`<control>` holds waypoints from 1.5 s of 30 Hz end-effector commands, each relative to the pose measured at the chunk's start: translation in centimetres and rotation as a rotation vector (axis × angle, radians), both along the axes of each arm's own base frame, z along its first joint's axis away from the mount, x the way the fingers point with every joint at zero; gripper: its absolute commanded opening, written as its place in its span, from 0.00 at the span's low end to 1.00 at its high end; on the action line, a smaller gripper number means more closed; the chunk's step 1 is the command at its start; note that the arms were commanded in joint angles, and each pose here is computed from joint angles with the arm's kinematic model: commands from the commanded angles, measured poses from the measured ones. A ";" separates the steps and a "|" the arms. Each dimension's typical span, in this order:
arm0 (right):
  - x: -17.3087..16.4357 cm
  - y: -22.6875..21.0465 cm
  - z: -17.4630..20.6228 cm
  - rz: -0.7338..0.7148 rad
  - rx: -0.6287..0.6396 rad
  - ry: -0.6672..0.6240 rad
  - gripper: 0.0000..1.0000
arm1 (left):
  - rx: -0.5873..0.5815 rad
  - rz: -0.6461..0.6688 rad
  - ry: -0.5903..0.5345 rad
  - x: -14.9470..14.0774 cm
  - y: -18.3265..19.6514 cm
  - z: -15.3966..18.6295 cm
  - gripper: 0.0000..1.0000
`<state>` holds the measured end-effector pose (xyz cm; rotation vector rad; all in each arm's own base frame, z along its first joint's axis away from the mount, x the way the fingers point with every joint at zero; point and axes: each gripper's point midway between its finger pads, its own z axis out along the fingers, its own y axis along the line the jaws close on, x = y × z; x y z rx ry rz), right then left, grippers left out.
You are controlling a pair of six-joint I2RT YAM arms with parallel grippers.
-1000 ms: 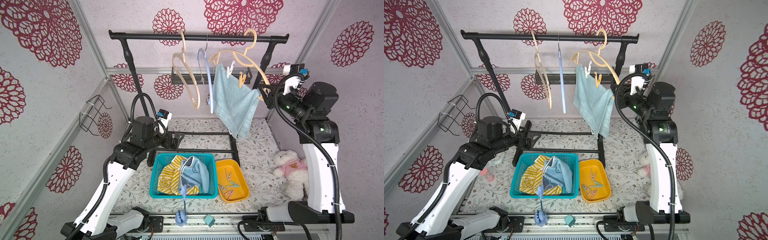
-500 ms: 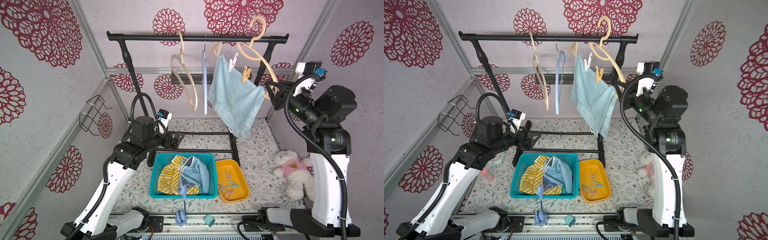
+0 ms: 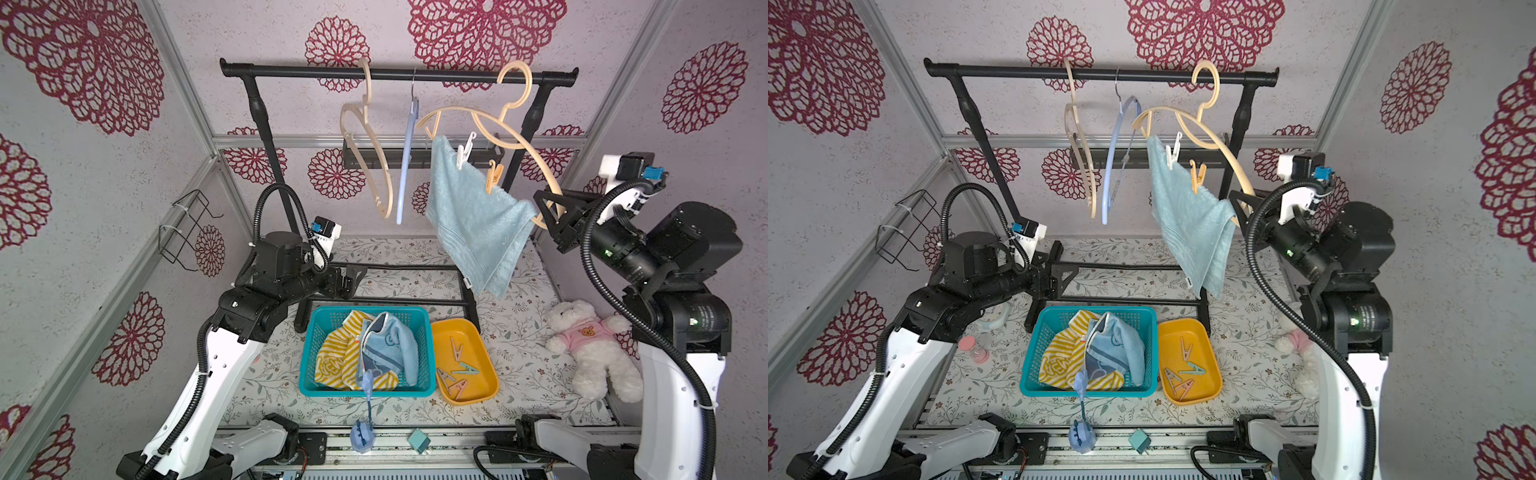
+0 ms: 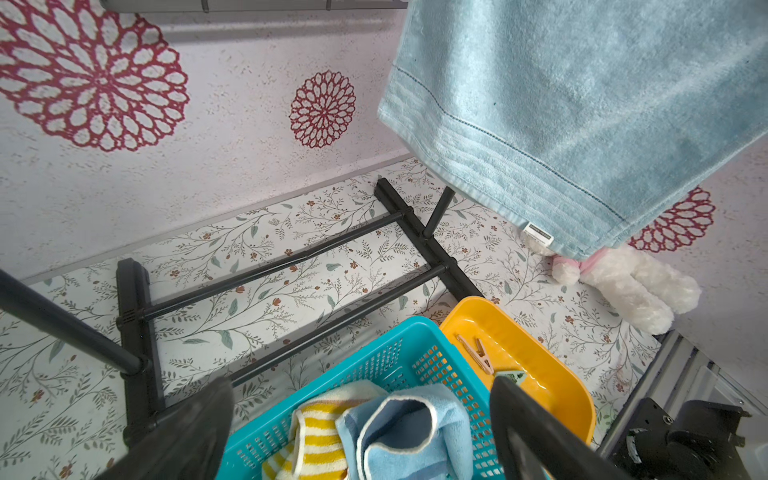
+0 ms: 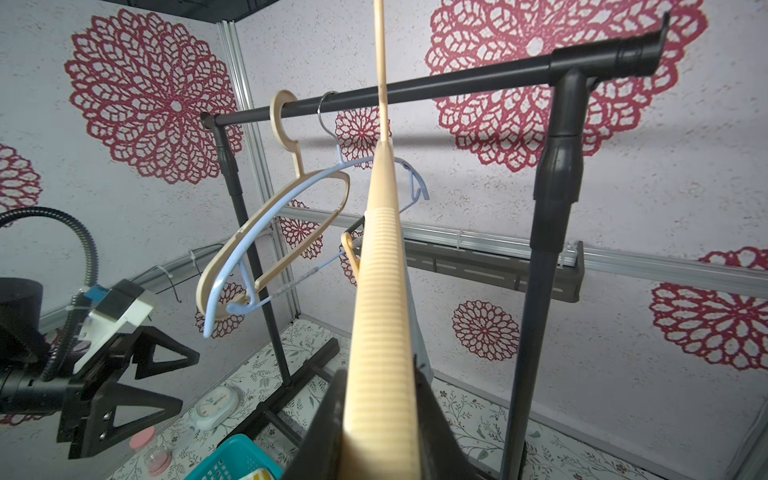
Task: Remove the clothespins securing towels to the hanger
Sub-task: Pick up the hanger from the clothesline.
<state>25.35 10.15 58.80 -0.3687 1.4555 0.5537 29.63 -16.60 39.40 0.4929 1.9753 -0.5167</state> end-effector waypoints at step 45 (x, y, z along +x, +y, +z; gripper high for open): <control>-6.7 0.1 -2.1 0.052 0.132 -0.046 0.00 | -0.020 -0.250 0.089 -9.5 -2.1 0.7 0.90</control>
